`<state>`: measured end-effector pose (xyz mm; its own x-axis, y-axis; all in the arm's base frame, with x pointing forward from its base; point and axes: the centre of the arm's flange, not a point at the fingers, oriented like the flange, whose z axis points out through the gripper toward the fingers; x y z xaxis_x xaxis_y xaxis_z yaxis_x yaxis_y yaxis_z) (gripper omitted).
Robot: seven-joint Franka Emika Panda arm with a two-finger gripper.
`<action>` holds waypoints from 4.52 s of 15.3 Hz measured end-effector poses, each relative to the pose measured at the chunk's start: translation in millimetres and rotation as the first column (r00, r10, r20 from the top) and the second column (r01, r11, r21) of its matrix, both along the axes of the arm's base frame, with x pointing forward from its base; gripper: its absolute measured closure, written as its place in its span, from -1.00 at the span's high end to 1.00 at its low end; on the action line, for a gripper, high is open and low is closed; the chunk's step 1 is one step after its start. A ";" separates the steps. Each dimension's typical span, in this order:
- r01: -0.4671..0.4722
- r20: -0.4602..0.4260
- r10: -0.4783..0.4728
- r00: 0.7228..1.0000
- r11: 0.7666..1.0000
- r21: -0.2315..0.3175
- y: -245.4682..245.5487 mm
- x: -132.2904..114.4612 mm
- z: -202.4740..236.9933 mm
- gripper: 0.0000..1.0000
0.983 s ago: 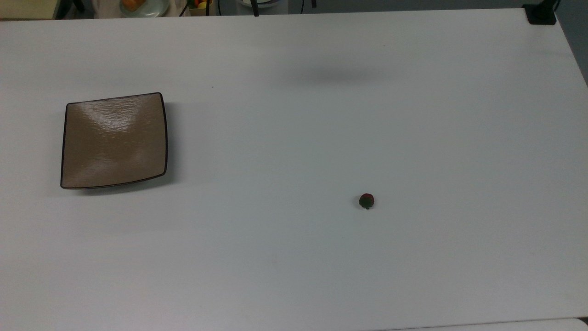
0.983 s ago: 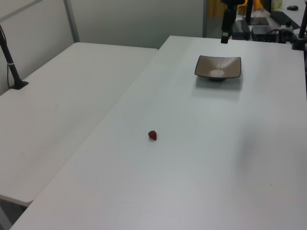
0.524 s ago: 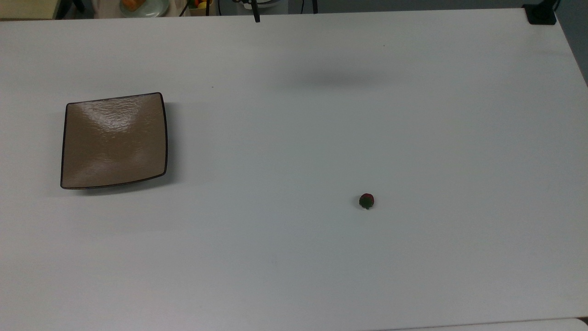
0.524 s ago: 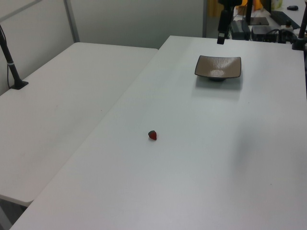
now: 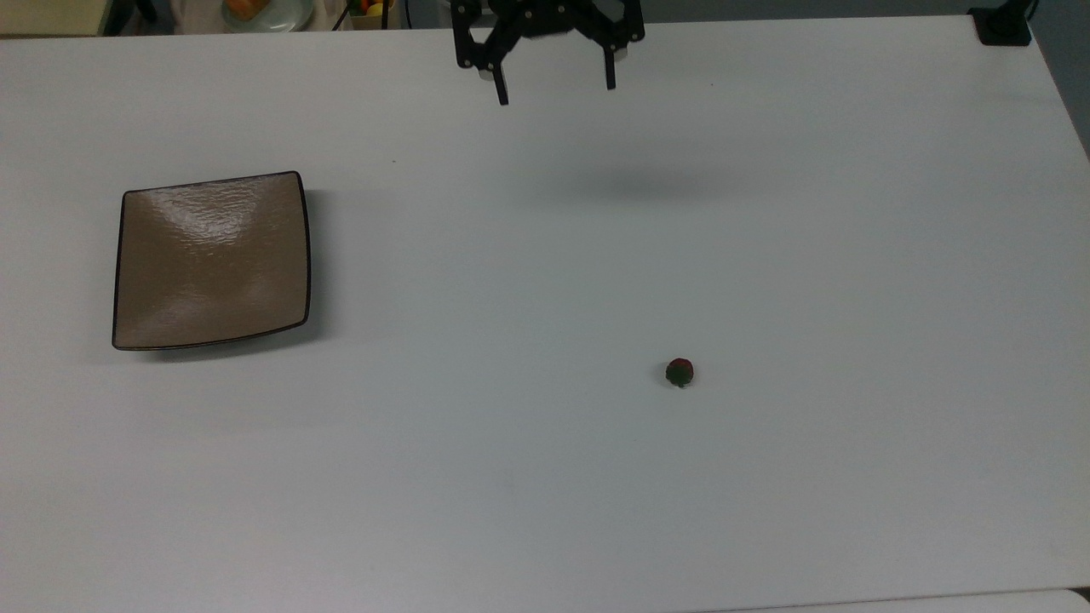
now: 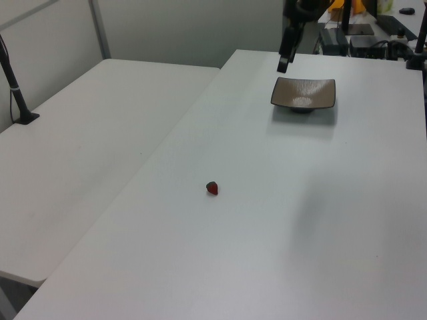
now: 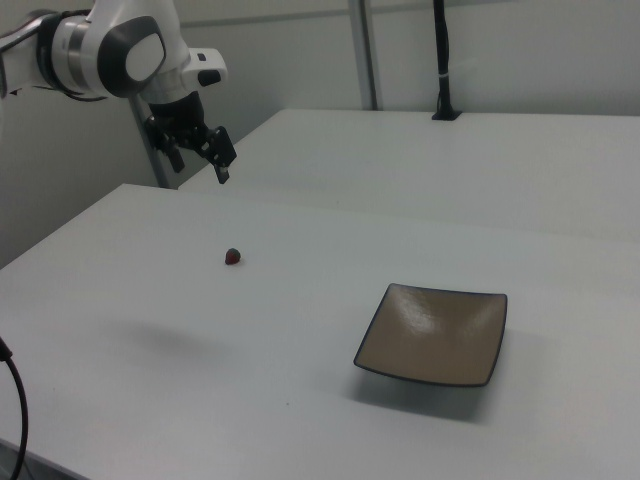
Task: Strawberries on a ceramic plate
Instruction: 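Move the open gripper over the red strawberry, then lower the gripper and close it on the strawberry, then lift the strawberry and carry it over the brown square plate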
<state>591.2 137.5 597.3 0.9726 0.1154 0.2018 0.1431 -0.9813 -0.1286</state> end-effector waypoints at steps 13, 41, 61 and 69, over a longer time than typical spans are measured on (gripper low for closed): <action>0.124 0.098 -0.133 0.986 0.988 0.097 84.4 64.9 -68.7 1.00; -0.113 0.232 0.147 0.962 0.982 -0.153 169.2 94.0 -274.0 1.00; -0.126 0.252 0.160 0.954 0.981 -0.147 173.0 96.8 -291.2 -0.35; -0.094 0.260 0.135 0.956 0.982 -0.166 160.2 90.1 -210.0 -0.35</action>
<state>681.4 297.7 387.2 0.8629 0.2722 0.4259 0.2646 -0.9612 0.0783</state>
